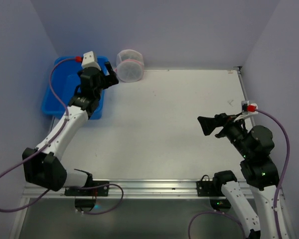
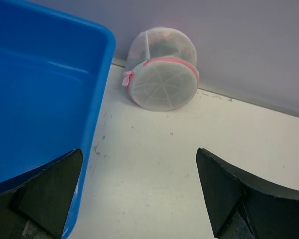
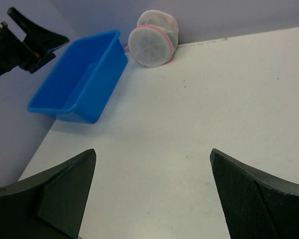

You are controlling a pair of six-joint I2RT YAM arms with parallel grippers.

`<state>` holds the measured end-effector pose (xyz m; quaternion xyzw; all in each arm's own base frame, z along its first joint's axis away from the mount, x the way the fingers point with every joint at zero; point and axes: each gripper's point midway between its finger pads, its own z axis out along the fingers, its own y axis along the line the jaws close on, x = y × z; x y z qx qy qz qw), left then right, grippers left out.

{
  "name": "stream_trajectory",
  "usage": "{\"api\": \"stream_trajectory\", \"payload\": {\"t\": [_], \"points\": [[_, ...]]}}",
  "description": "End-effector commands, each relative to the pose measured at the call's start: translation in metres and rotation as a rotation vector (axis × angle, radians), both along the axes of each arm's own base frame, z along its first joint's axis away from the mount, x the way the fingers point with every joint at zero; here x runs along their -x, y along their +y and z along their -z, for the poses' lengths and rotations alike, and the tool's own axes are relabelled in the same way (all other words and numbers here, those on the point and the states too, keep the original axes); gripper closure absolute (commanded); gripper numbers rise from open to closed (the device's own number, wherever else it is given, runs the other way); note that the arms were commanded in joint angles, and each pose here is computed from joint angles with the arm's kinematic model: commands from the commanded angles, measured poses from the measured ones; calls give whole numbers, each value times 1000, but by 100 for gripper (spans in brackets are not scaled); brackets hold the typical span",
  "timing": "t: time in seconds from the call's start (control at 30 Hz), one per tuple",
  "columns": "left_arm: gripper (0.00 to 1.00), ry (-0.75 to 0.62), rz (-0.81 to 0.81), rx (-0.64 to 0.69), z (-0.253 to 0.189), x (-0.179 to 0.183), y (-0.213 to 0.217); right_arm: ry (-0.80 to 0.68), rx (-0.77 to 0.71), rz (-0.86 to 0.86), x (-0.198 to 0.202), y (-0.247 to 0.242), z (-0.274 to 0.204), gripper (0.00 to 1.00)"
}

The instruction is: Unzip the laundry bag and remove the bra

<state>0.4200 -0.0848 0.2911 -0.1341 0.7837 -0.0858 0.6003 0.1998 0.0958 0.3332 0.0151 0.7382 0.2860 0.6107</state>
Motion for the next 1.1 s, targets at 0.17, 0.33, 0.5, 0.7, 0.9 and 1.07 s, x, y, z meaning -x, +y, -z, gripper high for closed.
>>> {"api": "stream_trajectory", "payload": {"t": [0.17,0.33,0.5,0.7,0.9,1.07], "points": [[0,-310,-93,51,-39,-118,-18,38,-45,-65,-9,15,24,1],[0,-356,126,-224,-6,-182,-55,40,-25,-108,-9,21,34,1],[0,-371,363,-345,20,-223,-51,38,-22,-175,-7,31,41,1],[0,-333,585,-301,57,-249,-41,57,-27,-211,-11,38,48,1],[0,-276,729,-323,107,-263,-54,103,-40,-237,-18,44,54,1],[6,-259,829,-271,130,-255,-69,139,-66,-260,-22,50,58,1]]}}
